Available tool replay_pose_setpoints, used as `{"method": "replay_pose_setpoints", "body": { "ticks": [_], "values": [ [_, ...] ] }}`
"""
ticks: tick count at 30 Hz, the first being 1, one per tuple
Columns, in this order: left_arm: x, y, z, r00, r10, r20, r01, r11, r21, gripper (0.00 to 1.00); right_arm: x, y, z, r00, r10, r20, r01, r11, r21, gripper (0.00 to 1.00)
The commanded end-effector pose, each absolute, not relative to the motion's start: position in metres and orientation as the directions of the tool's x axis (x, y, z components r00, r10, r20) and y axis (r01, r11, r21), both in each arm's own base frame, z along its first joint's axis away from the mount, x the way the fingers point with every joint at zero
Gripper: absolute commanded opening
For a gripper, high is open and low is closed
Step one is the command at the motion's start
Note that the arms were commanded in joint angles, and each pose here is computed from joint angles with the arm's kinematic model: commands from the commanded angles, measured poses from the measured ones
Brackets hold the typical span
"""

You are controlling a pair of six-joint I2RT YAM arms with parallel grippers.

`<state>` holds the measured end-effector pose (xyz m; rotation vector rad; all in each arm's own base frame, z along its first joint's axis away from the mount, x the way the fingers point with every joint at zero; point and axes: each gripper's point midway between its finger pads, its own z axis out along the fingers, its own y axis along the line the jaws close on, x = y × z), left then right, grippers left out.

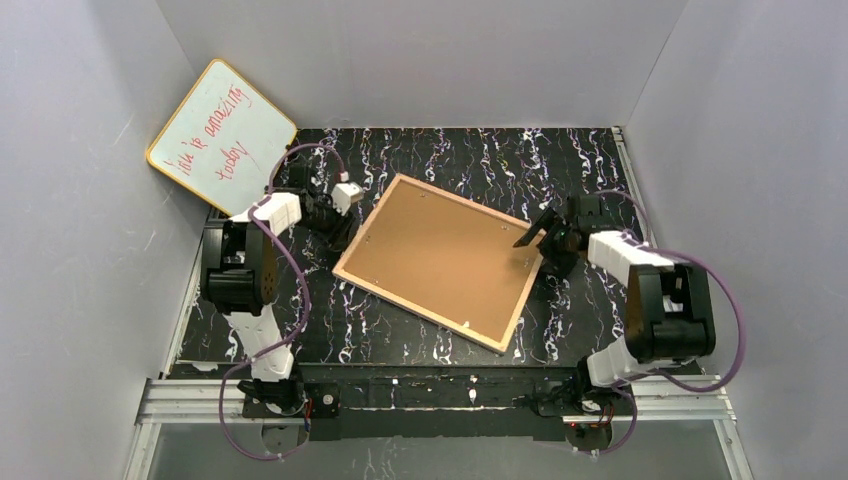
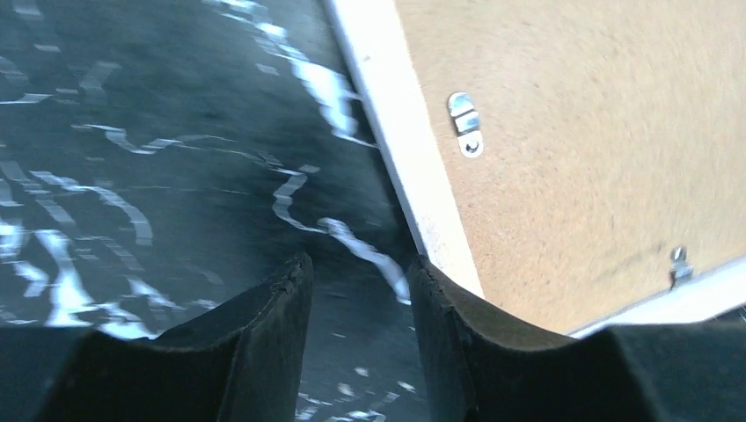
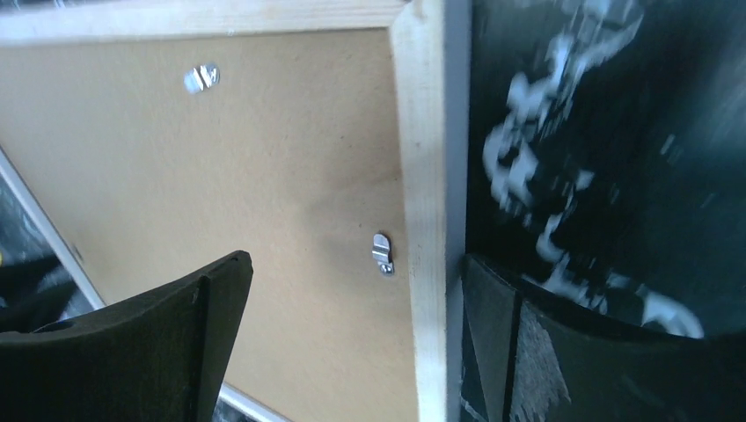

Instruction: Put the photo into the frame

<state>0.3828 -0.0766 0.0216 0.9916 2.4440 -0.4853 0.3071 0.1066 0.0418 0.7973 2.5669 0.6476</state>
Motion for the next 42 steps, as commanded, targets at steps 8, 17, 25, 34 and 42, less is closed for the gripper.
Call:
{"method": "replay_pose_setpoints", "body": {
  "ticks": [8,17,25,34,42],
  "values": [
    [0.234,-0.120,0.034,-0.662,0.666,-0.343,0.733,0.481,-0.481,0.44,0.387,0.060,0.086,-0.693,0.596,-0.406,0.425,0.793,0.437,0.93],
    [0.251,-0.115,0.054,-0.732,0.574,-0.367,0.672,0.523,-0.524,0.49,0.403,0.094,0.154,-0.637,0.590,-0.495,0.320,0.787,0.527,0.84],
    [0.270,-0.132,0.047,-0.809,0.473,-0.349,0.580,0.541,-0.610,0.49,0.347,0.282,0.140,-0.820,0.403,-0.406,0.042,0.750,0.660,0.72],
    [0.280,-0.141,0.029,-0.866,0.401,-0.300,0.491,0.562,-0.666,0.30,0.303,0.397,0.114,-0.912,0.249,-0.325,-0.063,0.699,0.713,0.70],
    [0.278,-0.140,0.018,-0.875,0.401,-0.270,0.469,0.569,-0.675,0.13,0.292,0.431,0.094,-0.939,0.216,-0.268,-0.058,0.668,0.742,0.63]
  ]
}}
